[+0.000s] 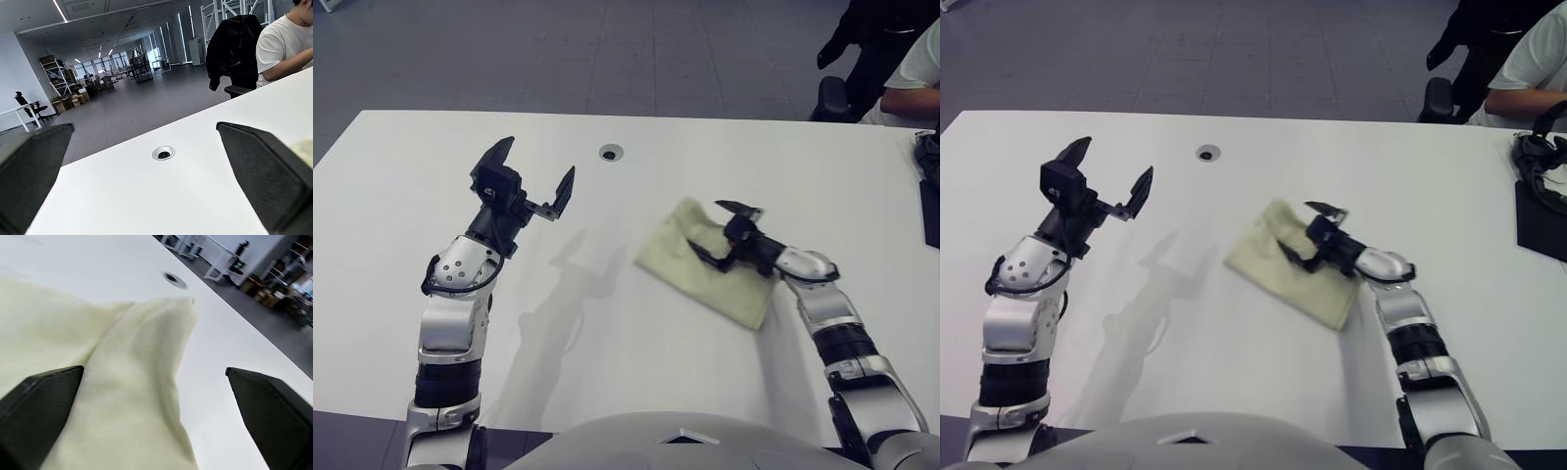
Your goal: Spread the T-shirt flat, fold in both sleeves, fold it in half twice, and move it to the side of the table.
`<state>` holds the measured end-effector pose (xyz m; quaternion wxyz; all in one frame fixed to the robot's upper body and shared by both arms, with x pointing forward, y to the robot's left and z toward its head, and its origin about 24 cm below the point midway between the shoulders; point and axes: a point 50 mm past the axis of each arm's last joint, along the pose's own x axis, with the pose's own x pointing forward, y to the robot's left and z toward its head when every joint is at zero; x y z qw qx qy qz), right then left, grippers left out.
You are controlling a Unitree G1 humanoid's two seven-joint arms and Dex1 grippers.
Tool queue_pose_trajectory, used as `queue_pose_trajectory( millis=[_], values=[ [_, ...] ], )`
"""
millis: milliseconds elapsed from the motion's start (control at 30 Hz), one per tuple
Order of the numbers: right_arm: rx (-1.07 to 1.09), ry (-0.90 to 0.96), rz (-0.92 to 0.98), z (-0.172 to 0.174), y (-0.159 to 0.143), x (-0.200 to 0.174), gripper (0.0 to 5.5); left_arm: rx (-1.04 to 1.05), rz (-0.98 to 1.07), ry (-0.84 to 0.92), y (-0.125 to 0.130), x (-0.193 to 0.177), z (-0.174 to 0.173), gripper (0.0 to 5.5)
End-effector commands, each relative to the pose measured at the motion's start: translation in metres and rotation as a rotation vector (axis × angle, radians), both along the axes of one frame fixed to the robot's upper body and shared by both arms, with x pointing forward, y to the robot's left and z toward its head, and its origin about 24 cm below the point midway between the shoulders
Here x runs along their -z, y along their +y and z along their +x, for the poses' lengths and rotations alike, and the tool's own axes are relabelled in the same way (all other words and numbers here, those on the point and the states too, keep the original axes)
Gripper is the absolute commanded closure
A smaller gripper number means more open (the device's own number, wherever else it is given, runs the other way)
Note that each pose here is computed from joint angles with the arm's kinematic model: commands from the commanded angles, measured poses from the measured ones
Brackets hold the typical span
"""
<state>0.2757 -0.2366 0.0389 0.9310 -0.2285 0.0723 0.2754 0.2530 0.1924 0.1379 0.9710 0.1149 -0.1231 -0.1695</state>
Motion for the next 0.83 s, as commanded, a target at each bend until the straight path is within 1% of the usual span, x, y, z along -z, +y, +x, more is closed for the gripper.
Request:
queue_pose_trajectory(
  millis=[33,100,167,267,333,400,500,567,667,733,767,833],
  values=[
    [0.492,0.113,0.092,-0.038,-0.079,0.016,0.13,-0.081,-0.035,-0.010,0.005,-0.002,-0.008,0.10],
    [0.692,0.119,0.153,-0.049,-0.100,0.017,0.13,-0.105,-0.051,-0.008,0.004,0.000,-0.010,0.10],
    [0.843,0.117,0.199,-0.058,-0.111,0.019,0.13,-0.103,-0.053,0.009,-0.002,0.005,-0.012,0.10],
    [0.960,0.067,0.189,-0.062,-0.116,0.018,0.13,-0.063,-0.013,0.029,-0.015,0.013,-0.015,0.10],
    [0.985,0.011,0.180,-0.058,-0.114,0.011,0.13,-0.048,-0.016,0.029,-0.020,0.014,-0.018,0.10],
    [0.957,-0.082,0.197,-0.047,-0.109,-0.003,0.13,-0.047,-0.018,0.028,-0.023,0.016,-0.019,0.10],
    [0.782,-0.426,0.132,-0.027,-0.097,-0.054,0.13,-0.026,-0.017,0.031,-0.027,0.018,-0.019,0.10],
    [0.704,-0.630,0.140,-0.022,-0.090,-0.091,0.13,-0.028,-0.032,0.027,-0.027,0.018,-0.019,0.10],
    [0.607,-0.845,0.172,-0.020,-0.069,-0.131,0.13,-0.033,-0.065,0.006,-0.028,0.016,-0.021,0.10],
    [0.514,-0.937,0.199,-0.020,-0.044,-0.144,0.13,-0.032,-0.082,-0.025,-0.031,0.012,-0.022,0.10],
    [0.453,-0.961,0.229,-0.019,-0.025,-0.145,0.13,-0.034,-0.092,-0.051,-0.034,0.009,-0.022,0.10],
    [0.367,-0.930,0.323,-0.016,0.009,-0.130,0.13,-0.076,-0.146,-0.105,-0.036,0.005,-0.017,0.10]
  ],
)
